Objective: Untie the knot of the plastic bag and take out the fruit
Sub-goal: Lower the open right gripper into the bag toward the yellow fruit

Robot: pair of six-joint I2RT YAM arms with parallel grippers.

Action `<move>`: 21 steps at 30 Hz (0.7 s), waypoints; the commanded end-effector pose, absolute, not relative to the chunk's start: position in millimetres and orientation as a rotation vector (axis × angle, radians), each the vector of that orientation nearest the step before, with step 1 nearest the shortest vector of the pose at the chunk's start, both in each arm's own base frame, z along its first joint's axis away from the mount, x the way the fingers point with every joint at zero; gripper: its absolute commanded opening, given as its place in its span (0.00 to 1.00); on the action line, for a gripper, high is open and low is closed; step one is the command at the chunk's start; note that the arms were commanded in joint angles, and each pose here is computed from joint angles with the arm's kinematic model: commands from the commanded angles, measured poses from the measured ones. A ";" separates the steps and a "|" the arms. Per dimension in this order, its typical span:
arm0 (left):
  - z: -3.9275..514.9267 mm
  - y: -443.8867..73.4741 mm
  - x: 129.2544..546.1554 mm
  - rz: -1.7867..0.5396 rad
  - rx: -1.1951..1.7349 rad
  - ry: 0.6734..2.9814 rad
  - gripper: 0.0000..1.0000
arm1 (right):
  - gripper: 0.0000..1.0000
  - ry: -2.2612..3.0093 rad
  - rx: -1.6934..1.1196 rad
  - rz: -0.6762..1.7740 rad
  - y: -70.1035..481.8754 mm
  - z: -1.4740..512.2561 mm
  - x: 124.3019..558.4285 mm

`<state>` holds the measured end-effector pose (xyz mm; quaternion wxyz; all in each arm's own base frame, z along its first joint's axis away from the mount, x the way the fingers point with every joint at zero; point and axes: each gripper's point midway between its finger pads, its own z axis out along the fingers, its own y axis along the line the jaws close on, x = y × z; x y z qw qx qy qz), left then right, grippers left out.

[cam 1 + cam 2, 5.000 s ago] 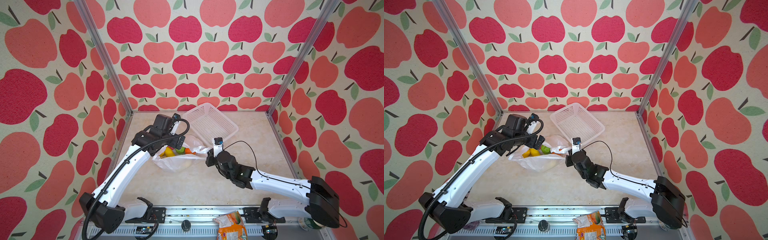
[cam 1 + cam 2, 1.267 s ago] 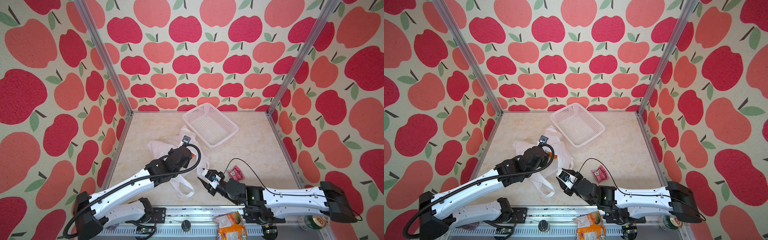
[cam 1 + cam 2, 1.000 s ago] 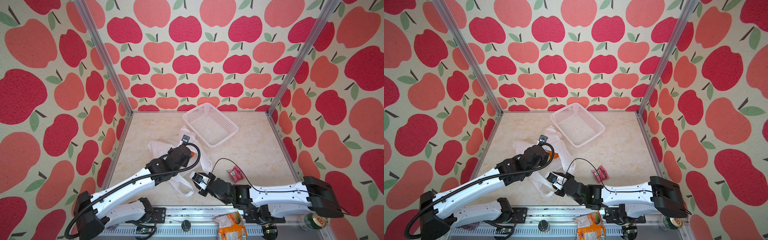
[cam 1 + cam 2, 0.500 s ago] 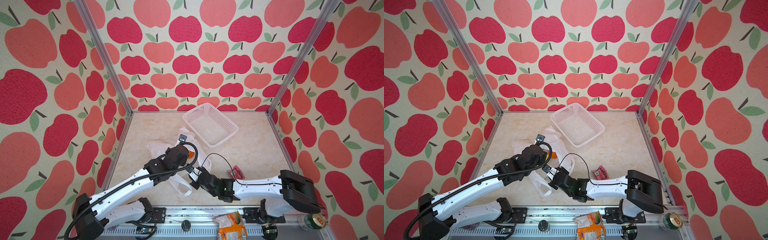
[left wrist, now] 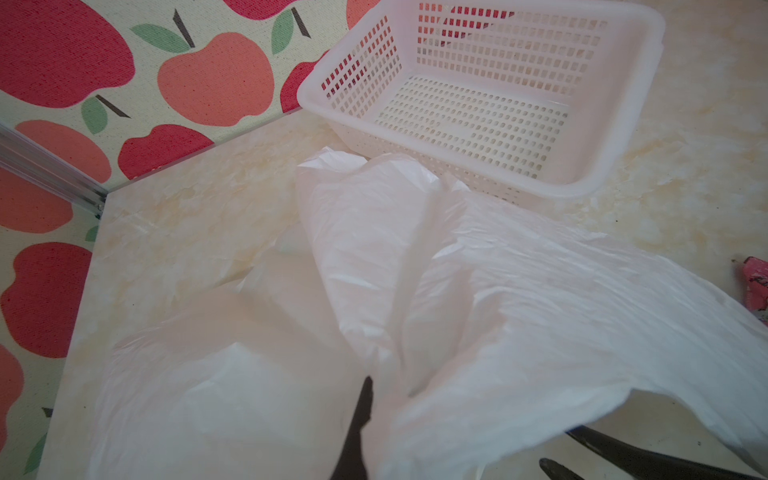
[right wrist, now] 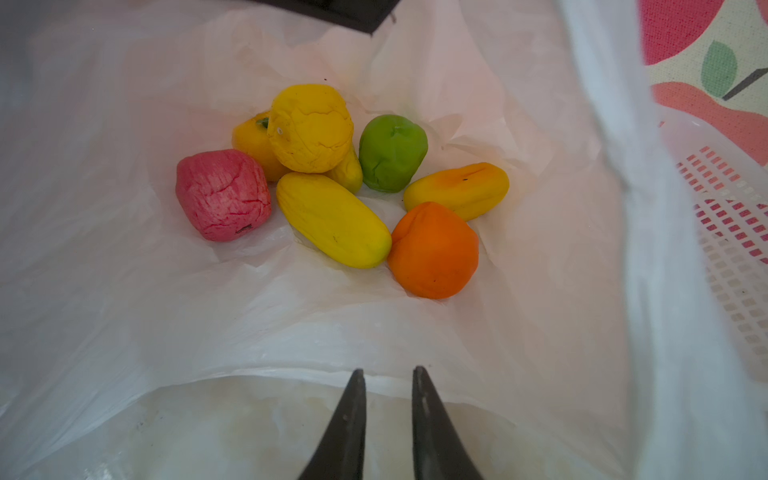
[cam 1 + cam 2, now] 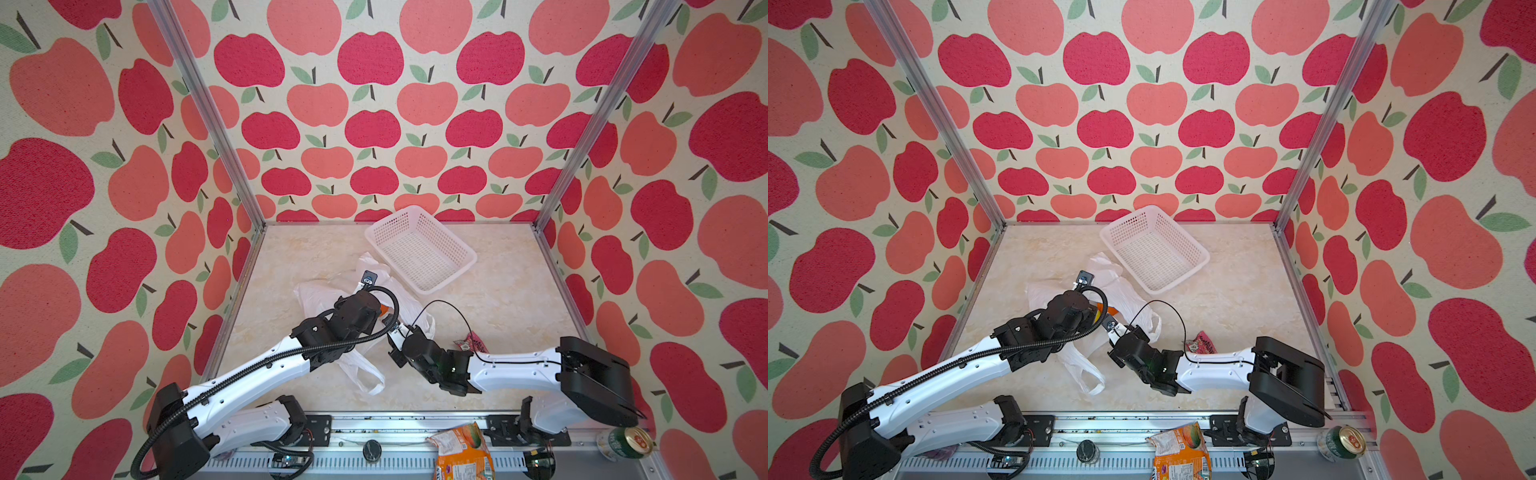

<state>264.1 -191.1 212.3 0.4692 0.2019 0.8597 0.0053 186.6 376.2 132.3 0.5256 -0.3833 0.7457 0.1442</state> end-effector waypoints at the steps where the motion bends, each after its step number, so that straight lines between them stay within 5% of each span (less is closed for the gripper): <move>1: 214.0 -191.9 263.0 0.012 0.502 2.114 0.00 | 0.23 1.800 -0.903 0.334 372.5 124.2 191.7; 11: 214.8 -189.0 262.4 0.016 0.491 2.110 0.00 | 0.21 1.814 -0.923 0.306 379.2 112.9 199.4; 21: 220.4 -182.2 262.5 0.025 0.460 2.093 0.00 | 0.43 1.790 -1.070 0.416 445.9 88.5 194.0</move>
